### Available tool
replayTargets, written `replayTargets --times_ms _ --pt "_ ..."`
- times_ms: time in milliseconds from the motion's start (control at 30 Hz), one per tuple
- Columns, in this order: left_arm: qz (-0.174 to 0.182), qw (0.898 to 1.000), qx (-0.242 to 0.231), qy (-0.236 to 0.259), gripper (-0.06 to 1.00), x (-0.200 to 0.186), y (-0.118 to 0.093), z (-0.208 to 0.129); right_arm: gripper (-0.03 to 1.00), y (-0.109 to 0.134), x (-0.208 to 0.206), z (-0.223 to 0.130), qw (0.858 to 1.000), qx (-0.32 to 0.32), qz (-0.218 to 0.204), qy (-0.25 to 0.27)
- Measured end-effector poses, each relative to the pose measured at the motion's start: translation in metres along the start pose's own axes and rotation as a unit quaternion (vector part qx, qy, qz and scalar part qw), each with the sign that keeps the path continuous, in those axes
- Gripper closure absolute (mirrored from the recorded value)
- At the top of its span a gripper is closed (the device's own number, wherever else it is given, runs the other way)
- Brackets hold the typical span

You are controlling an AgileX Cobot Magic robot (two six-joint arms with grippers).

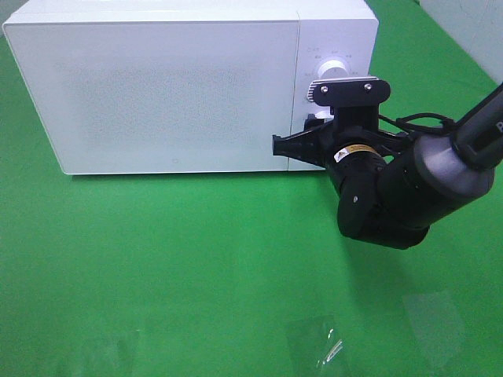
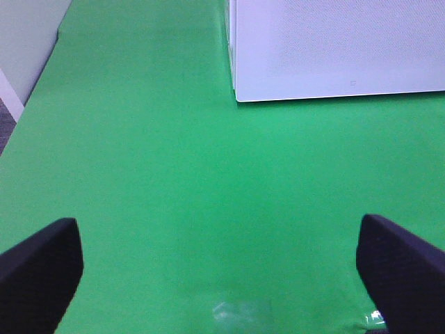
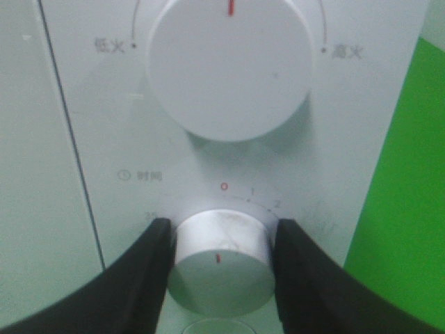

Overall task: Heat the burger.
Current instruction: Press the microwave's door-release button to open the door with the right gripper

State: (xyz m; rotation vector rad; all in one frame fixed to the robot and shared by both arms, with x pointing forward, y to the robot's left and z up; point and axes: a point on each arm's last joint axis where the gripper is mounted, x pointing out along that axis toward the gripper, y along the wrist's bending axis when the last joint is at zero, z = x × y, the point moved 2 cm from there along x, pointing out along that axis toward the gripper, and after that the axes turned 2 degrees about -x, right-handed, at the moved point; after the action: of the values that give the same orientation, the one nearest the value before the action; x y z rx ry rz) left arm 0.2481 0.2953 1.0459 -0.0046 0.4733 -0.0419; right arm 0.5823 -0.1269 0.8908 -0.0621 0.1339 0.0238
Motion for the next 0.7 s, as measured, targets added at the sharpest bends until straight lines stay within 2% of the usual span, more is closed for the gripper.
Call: replayTargets --times_ms 100,167,267,300,333,367,400,433,467,500,533,567,633,667,700 --pt "0.000 1.000 0.000 0.000 -0.05 0.0000 0.0000 0.0000 0.55 0.0000 0.0000 0.0000 1.000 0.008 0.000 0.000" --pt "0.000 1.000 0.000 0.000 -0.05 0.0000 0.0000 0.0000 0.55 -0.0003 0.0003 0.0001 0.998 0.062 0.001 0.000" --pt "0.000 1.000 0.000 0.000 -0.05 0.0000 0.0000 0.0000 0.55 -0.0002 0.0003 0.0002 0.996 0.084 0.001 -0.001" --pt "0.000 1.000 0.000 0.000 -0.05 0.0000 0.0000 0.0000 0.55 -0.0003 0.0003 0.0000 0.988 0.152 0.002 0.000" --pt "0.000 1.000 0.000 0.000 -0.05 0.0000 0.0000 0.0000 0.55 -0.0003 0.0003 0.0000 0.988 0.152 0.002 0.000" --pt "0.000 1.000 0.000 0.000 -0.05 0.0000 0.0000 0.0000 0.55 -0.0007 0.0001 -0.0006 0.974 0.228 0.006 0.001" --pt "0.000 1.000 0.000 0.000 -0.05 0.0000 0.0000 0.0000 0.55 -0.0006 -0.0002 -0.0011 0.953 0.303 0.009 0.002" --pt "0.000 1.000 0.000 0.000 -0.05 0.0000 0.0000 0.0000 0.55 -0.0006 -0.0002 -0.0011 0.953 0.303 0.009 0.002" --pt "0.000 1.000 0.000 0.000 -0.05 0.0000 0.0000 0.0000 0.55 -0.0002 -0.0006 -0.0014 0.942 0.336 0.011 0.004" --pt "0.000 1.000 0.000 0.000 -0.05 0.0000 0.0000 0.0000 0.55 -0.0002 -0.0006 -0.0014 0.942 0.336 0.011 0.004" --pt "0.000 1.000 0.000 0.000 -0.05 0.0000 0.0000 0.0000 0.55 -0.0004 -0.0008 -0.0018 0.911 0.413 0.013 0.006" --pt "0.000 1.000 0.000 0.000 -0.05 0.0000 0.0000 0.0000 0.55 -0.0004 -0.0008 -0.0018 0.911 0.413 0.013 0.006" --pt "0.000 1.000 0.000 0.000 -0.05 0.0000 0.0000 0.0000 0.54 -0.0008 -0.0015 -0.0025 0.843 0.538 0.014 0.009" --pt "0.000 1.000 0.000 0.000 -0.05 0.0000 0.0000 0.0000 0.54 -0.0008 -0.0015 -0.0025 0.843 0.538 0.014 0.009" --pt "0.000 1.000 0.000 0.000 -0.05 0.0000 0.0000 0.0000 0.54 -0.0007 -0.0014 -0.0028 0.833 0.553 0.014 0.009"
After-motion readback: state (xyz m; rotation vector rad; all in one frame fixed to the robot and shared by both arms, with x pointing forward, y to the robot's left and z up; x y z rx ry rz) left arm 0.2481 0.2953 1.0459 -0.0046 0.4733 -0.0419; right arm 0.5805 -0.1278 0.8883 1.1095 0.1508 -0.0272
